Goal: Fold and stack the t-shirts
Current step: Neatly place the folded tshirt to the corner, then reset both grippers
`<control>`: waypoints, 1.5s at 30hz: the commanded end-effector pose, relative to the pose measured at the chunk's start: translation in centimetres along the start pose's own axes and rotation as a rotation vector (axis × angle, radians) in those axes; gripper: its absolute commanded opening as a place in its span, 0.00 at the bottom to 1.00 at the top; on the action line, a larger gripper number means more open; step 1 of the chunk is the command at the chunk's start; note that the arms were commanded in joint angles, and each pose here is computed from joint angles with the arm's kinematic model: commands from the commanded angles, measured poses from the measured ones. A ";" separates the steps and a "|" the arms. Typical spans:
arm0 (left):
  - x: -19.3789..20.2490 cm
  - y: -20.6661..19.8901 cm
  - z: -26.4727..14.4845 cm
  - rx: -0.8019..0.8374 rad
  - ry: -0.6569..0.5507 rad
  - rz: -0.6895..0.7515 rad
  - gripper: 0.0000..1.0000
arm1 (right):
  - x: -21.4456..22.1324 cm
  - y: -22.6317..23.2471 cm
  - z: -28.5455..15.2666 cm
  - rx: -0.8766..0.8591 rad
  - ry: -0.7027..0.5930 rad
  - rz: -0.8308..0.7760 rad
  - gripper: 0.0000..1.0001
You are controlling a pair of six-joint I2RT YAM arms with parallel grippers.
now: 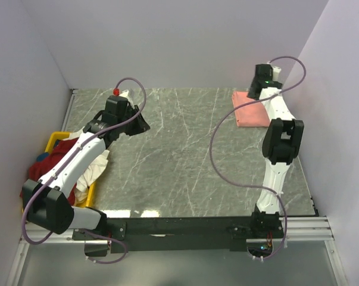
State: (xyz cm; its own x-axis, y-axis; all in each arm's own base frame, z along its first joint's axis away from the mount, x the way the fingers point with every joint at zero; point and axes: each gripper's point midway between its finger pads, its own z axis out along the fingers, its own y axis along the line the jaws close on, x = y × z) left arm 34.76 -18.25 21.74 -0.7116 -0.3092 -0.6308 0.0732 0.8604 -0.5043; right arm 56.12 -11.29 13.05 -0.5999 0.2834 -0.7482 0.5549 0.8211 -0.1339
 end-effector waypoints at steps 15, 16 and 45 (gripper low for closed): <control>2.5 2.4 -2.8 -0.015 -0.071 -0.060 0.27 | 15.5 15.2 -28.2 -0.646 -0.010 -0.072 0.84; 2.7 2.5 -2.9 -0.015 -0.073 -0.063 0.27 | 16.2 15.2 -29.0 -0.674 -0.005 -0.075 0.84; 5.8 2.9 -3.3 0.051 -0.109 -0.094 0.30 | 23.3 10.7 -35.8 -0.947 0.099 -0.128 0.87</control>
State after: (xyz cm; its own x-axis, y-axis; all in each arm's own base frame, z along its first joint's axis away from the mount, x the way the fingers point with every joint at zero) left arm 28.29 -15.61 16.56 -0.6878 -0.4042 -0.6030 -0.0041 0.8327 -0.5537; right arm 27.27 21.43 16.80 -0.7128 0.1737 -0.6795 -0.1566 0.9049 0.3957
